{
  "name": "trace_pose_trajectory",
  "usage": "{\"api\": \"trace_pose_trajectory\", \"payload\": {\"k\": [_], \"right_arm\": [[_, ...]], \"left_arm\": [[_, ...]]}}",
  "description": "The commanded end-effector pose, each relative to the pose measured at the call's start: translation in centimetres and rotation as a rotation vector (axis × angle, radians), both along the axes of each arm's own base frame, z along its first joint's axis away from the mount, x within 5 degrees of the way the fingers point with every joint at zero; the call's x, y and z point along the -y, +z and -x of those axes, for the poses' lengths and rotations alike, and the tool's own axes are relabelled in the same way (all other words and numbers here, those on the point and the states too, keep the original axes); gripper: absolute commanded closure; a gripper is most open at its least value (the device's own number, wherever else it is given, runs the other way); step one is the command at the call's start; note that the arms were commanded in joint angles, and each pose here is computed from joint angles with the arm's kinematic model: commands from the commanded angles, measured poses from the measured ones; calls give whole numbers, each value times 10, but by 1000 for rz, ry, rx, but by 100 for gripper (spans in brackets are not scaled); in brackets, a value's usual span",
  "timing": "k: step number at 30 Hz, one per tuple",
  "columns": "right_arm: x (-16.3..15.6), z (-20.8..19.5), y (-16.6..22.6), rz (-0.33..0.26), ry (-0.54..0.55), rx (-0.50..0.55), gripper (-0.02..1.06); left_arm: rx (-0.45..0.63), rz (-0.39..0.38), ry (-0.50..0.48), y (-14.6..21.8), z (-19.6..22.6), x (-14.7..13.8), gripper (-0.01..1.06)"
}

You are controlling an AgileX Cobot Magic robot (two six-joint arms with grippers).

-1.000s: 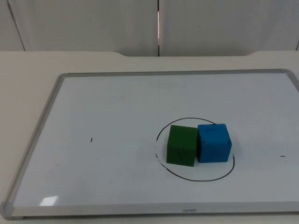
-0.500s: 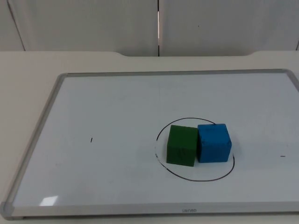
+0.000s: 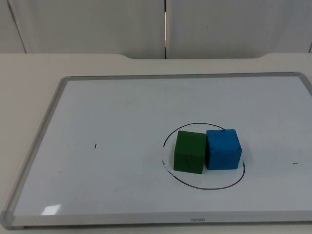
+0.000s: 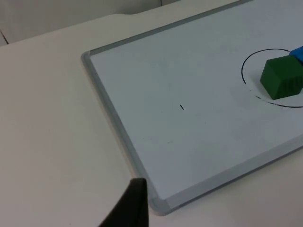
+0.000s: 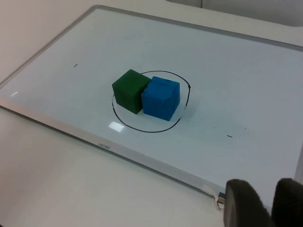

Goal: Push the two cubes into the marked area.

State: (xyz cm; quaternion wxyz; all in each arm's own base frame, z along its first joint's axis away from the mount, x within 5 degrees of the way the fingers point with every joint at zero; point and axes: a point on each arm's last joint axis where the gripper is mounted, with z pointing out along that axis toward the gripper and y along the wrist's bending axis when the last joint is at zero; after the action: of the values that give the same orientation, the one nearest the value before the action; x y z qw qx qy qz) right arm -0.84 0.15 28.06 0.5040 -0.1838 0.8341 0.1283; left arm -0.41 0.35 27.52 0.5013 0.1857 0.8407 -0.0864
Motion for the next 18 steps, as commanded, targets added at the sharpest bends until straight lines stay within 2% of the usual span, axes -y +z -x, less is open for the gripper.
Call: {"api": "trace_pose_trajectory", "payload": {"k": [1, 14, 17, 18], "right_arm": [[0, 0, -1, -3, -1, 1, 87], [0, 0, -1, -3, -1, 1, 87], [0, 0, -1, -3, -1, 1, 81], [0, 0, -1, -3, -1, 1, 73]], "left_arm": [[9, 3, 10, -1, -1, 0, 5], [9, 3, 10, -1, -1, 0, 5], [9, 3, 10, -1, -1, 0, 5], [9, 3, 10, -1, -1, 0, 5]]}}
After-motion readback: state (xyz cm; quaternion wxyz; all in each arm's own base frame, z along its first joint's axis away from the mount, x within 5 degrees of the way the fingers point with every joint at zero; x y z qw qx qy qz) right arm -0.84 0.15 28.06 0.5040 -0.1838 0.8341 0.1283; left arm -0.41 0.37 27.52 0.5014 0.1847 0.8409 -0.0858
